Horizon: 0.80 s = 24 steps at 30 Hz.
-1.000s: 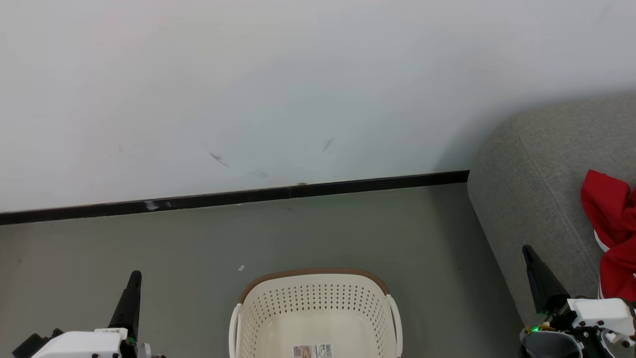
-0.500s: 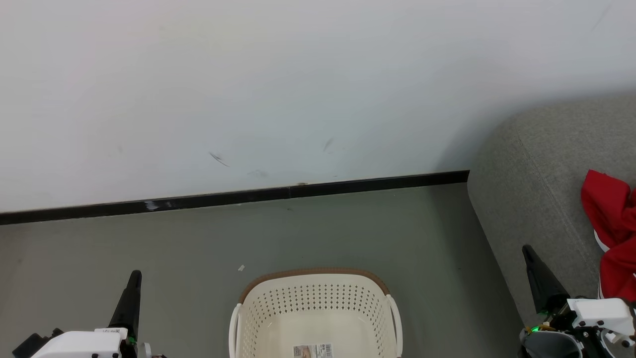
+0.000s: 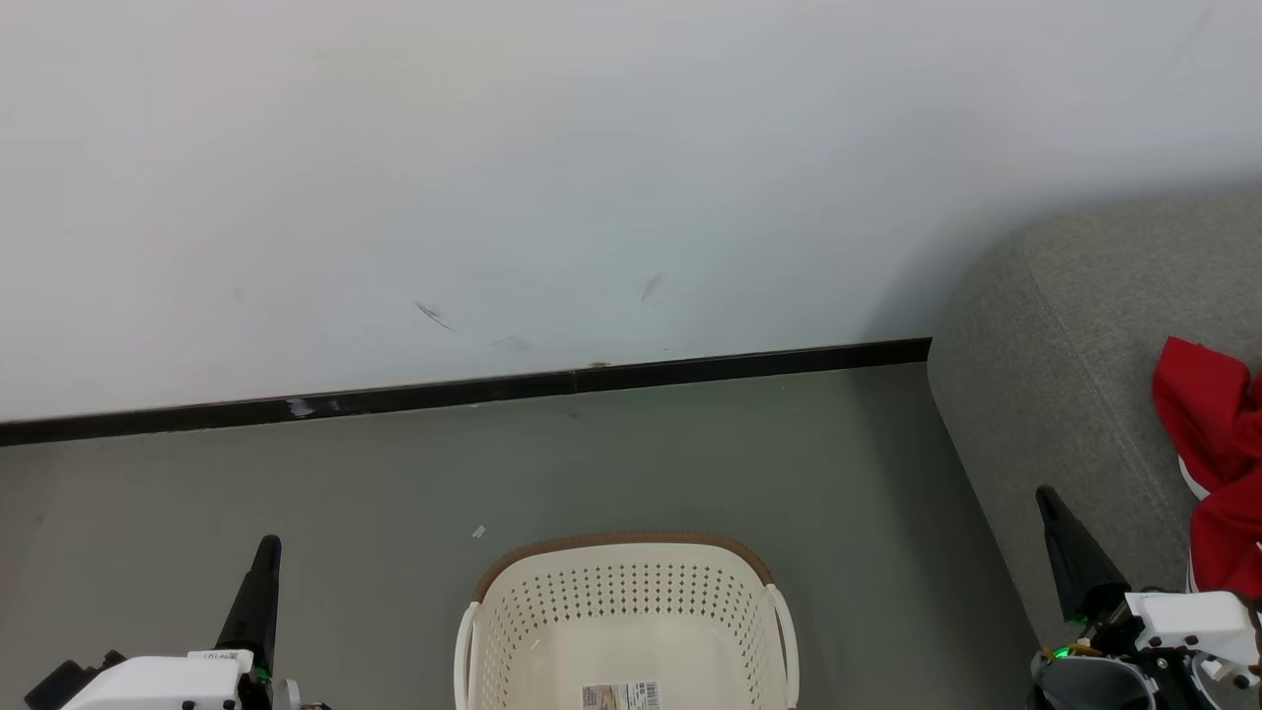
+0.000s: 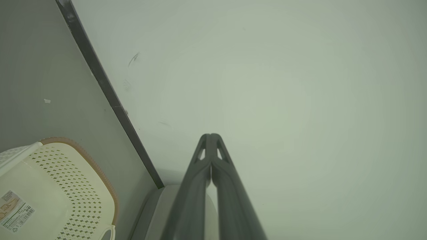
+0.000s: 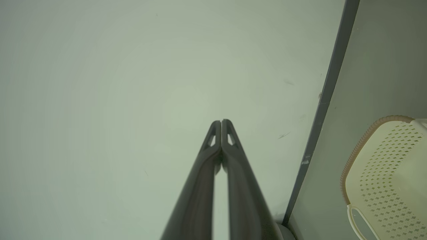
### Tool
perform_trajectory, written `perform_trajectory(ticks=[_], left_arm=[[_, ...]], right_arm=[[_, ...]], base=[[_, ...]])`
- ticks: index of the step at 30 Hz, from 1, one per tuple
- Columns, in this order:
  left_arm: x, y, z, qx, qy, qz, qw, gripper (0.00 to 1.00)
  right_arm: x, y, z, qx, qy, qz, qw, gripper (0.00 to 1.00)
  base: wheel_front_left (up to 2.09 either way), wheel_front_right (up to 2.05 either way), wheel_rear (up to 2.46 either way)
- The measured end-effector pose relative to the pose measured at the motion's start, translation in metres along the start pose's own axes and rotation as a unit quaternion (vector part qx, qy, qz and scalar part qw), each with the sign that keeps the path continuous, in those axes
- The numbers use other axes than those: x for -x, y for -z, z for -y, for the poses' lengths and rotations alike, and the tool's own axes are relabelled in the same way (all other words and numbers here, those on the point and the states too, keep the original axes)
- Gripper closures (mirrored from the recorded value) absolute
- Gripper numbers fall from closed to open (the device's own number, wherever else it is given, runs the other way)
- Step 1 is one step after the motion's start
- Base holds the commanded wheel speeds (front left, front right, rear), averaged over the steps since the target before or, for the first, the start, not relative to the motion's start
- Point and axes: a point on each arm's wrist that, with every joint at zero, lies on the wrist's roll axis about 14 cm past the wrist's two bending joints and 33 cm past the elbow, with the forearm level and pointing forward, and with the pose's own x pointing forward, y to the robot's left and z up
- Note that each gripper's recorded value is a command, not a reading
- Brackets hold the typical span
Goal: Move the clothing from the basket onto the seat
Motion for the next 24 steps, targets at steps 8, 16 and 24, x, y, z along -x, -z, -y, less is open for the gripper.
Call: perform_trajectory(ticks=[8, 16, 24], left_arm=[[0.0, 0.0, 0.0001, 0.0, 0.0, 0.0, 1.0, 1.0], [0.0, 0.0001, 0.0002, 0.0, 0.0, 0.0, 1.0, 1.0], [-0.0001, 0.0001, 0.0003, 0.0, 0.0, 0.0, 1.0, 1.0]], right_arm=[[0.0, 0.0, 0.0, 0.0, 0.0, 0.0, 1.0, 1.0], [0.0, 0.0001, 0.0, 0.0, 0.0, 0.0, 1.0, 1.0], [0.0, 0.0001, 0.0, 0.0, 0.0, 0.0, 1.0, 1.0]], base=[[0.0, 0.0, 0.0], [0.0, 0.0, 0.0], [0.0, 0.0, 0.0]])
